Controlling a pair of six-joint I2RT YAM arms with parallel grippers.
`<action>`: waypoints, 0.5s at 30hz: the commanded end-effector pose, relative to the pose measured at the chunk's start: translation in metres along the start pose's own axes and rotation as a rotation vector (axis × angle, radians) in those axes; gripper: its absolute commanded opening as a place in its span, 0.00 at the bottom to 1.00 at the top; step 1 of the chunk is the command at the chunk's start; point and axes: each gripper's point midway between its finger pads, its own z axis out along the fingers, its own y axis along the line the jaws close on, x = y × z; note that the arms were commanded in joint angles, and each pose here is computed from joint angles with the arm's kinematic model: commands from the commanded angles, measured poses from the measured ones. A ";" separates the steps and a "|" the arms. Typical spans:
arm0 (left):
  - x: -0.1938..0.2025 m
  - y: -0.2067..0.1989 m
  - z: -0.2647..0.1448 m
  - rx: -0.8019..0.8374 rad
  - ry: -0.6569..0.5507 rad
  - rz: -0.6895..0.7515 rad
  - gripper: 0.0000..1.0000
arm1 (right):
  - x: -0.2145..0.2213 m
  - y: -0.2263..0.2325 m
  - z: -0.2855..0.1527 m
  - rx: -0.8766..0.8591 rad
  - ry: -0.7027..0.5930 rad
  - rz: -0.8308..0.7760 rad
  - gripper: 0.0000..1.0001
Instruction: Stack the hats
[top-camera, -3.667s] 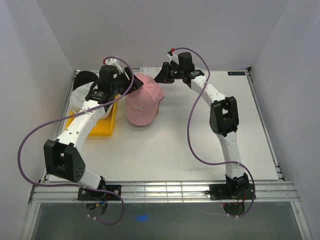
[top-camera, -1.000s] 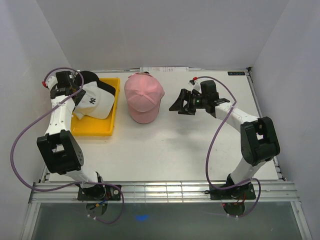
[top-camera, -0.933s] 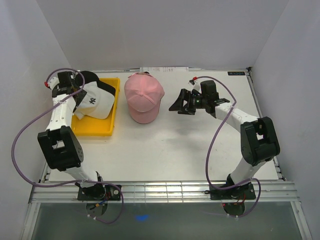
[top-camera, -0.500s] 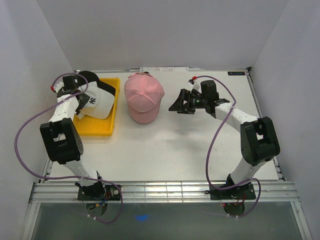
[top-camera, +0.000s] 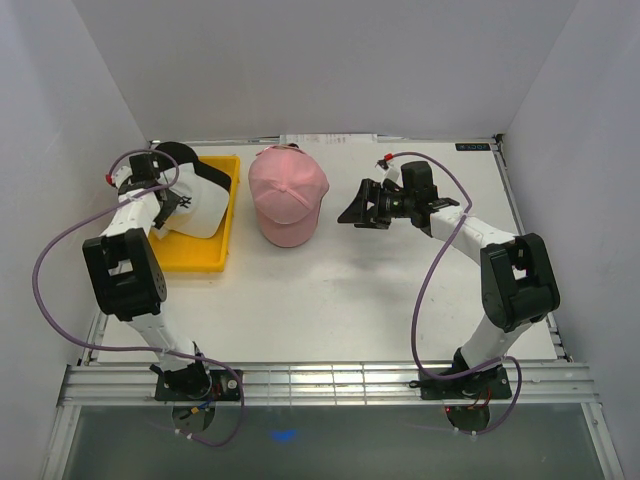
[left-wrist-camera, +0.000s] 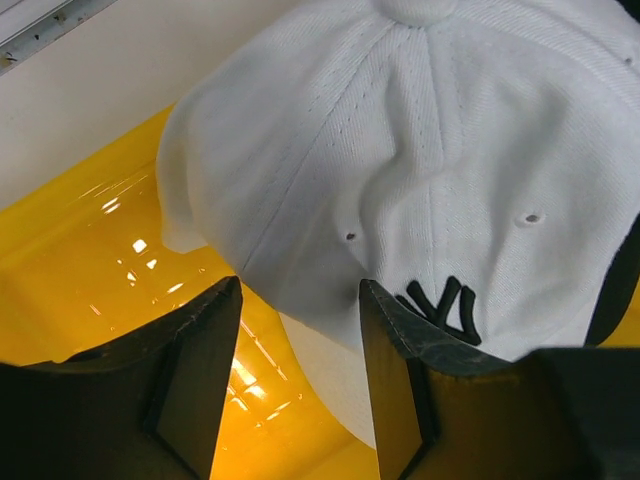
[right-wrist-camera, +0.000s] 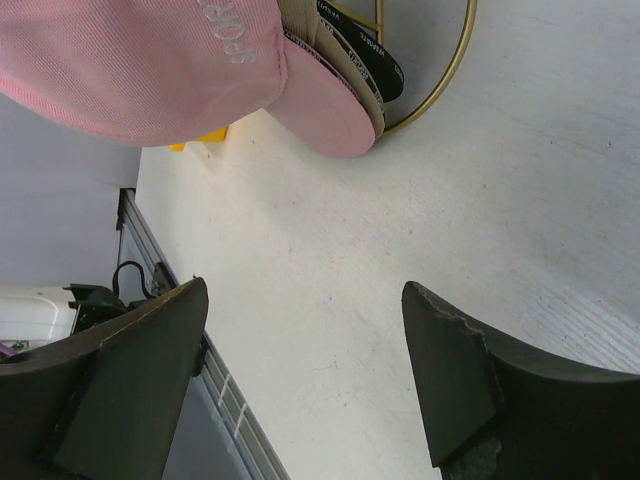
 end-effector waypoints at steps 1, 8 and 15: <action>-0.010 -0.009 0.000 0.028 -0.024 -0.014 0.61 | -0.007 0.003 -0.003 -0.014 -0.026 -0.049 0.83; -0.005 -0.003 0.005 0.019 -0.030 -0.025 0.58 | -0.008 0.002 -0.004 0.003 -0.031 -0.051 0.81; -0.005 -0.007 0.001 0.042 -0.026 -0.025 0.18 | -0.012 0.005 -0.008 0.013 -0.037 -0.063 0.77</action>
